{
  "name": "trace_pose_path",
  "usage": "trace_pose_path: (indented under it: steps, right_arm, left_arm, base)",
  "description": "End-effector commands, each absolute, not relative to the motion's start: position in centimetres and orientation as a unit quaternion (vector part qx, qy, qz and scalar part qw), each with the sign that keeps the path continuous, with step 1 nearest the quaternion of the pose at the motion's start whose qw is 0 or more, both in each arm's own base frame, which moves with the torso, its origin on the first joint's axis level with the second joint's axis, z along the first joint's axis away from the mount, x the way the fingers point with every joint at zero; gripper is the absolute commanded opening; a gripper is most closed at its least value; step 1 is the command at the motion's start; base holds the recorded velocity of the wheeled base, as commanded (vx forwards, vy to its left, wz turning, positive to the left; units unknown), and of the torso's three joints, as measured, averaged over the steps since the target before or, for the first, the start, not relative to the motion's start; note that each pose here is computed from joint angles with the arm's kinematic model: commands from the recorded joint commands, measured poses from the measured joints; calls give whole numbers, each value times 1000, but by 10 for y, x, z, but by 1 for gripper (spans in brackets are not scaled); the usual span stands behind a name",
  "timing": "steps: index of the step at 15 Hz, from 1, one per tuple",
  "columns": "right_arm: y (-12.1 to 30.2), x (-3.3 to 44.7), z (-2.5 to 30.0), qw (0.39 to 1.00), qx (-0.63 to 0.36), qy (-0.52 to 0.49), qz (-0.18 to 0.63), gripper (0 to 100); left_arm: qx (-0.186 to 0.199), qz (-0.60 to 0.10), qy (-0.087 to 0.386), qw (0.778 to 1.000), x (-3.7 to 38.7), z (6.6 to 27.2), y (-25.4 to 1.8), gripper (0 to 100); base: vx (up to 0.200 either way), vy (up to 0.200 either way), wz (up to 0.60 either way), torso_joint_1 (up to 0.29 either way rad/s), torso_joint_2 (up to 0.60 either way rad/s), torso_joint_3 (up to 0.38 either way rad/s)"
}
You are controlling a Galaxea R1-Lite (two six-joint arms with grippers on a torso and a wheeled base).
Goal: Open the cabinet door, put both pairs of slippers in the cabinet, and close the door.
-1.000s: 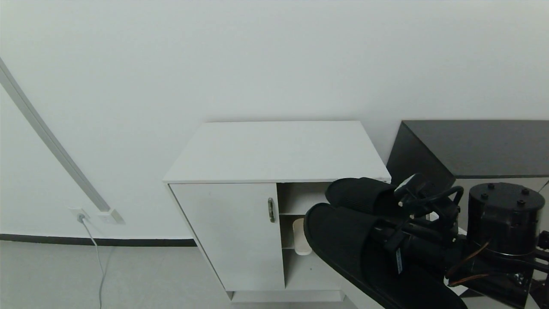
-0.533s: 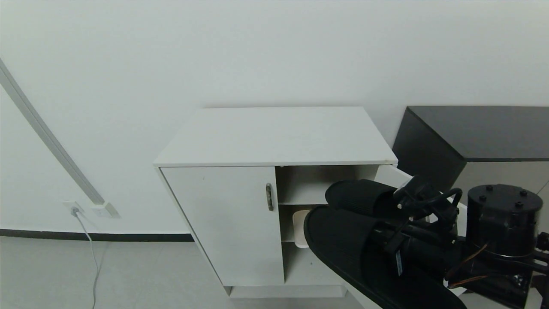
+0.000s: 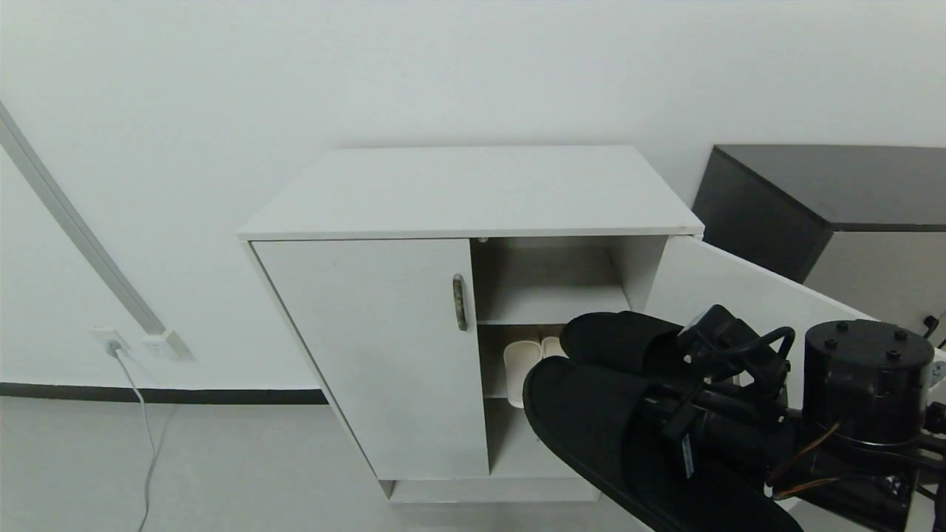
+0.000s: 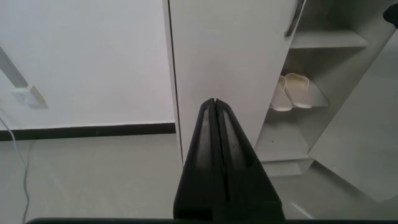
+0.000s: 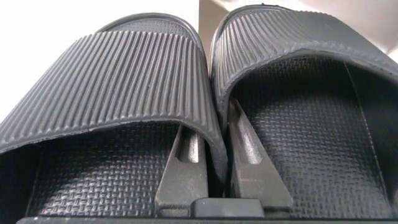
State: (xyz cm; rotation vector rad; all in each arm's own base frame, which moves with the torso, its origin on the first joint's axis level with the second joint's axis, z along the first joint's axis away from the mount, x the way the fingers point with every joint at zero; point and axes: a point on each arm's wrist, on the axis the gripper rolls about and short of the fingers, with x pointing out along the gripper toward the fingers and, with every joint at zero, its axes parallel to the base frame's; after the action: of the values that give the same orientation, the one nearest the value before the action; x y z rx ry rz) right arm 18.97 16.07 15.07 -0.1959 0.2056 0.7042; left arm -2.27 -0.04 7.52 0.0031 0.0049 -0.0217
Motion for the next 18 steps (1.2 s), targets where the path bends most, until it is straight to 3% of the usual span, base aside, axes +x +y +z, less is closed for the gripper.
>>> trace_pose_path:
  steps: [1,11,18]
  right_arm:
    - [161,190,150,928,-97,102,344,0]
    - [163,188,149,927,-98,103,348,0]
    - [164,188,147,926,-100,107,349,0]
  left_arm:
    - [1,-11,4,1000,-23,75,0,0]
    - [1,-11,4,1000,-23,75,0,0]
    - [1,-11,3,1000,-23,75,0,0]
  base:
    - [0,0,0,-163,505,320]
    - [0,0,0,-140,472,337]
    - [0,0,0,-40,438,391]
